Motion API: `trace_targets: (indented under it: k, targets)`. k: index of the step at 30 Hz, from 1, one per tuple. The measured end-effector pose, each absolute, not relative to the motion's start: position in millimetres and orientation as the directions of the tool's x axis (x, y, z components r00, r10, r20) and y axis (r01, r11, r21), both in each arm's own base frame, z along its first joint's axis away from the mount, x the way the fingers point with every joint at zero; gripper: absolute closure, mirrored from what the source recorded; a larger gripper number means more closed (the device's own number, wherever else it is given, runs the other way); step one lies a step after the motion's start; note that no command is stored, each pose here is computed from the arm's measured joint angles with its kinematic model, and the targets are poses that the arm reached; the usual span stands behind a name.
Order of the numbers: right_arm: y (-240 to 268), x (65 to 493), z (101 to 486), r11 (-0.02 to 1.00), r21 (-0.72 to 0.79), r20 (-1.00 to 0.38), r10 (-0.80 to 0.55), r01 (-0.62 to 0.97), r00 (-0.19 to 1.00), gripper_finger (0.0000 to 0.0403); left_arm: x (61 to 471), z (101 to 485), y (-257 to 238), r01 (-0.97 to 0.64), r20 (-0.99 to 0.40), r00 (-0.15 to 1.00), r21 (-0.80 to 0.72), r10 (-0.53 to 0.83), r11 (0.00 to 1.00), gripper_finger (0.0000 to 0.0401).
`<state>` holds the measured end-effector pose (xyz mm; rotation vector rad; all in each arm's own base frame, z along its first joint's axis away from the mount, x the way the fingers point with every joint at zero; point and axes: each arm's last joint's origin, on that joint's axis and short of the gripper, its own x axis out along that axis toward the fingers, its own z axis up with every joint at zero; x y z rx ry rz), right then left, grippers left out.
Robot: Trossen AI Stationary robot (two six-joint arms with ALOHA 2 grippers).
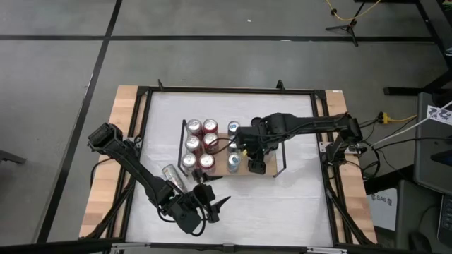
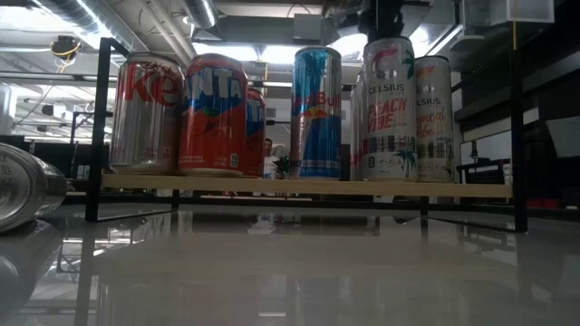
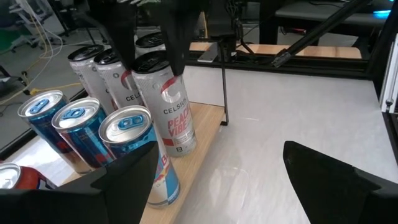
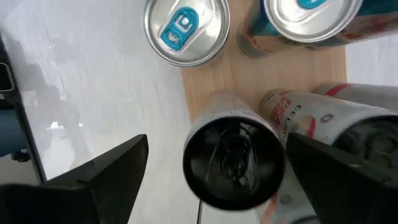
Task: Place canned beverage on shelf
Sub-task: Put the white-pink soda can on the shelf aligned with the other white-pink soda can, then put the white-yellow soda can on the shelf aligned with the other white-yellow soda can
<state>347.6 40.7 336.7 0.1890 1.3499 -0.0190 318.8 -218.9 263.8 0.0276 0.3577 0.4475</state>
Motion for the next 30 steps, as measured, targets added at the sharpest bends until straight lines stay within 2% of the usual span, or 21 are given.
trace_targets:
  k: [9,18,22,30]
  targets:
    - [39.8,339.0,375.0,0.984,0.138,-0.955,0.102,0.115,0.277,0.0024,318.8,263.8,-219.0,-0.400,-0.332,0.840,0.152,0.428,0.904,0.0064]
    - [46.3,326.4,426.6,0.982,0.164,-0.890,0.108,0.092,0.442,0.0024,319.2,263.6,-221.1,-0.341,-0.369,0.856,0.124,0.362,0.932,0.0064]
    - [62.1,314.5,444.1,0.994,0.105,-0.870,0.083,0.017,0.485,0.0024,316.1,271.6,-219.6,-0.361,-0.358,0.863,0.059,0.357,0.931,0.0064]
    - [114.2,278.6,457.7,0.992,-0.069,-0.836,-0.002,-0.101,0.549,0.0024,291.3,312.3,-209.8,-0.405,-0.321,0.889,-0.223,0.326,0.887,0.0064]
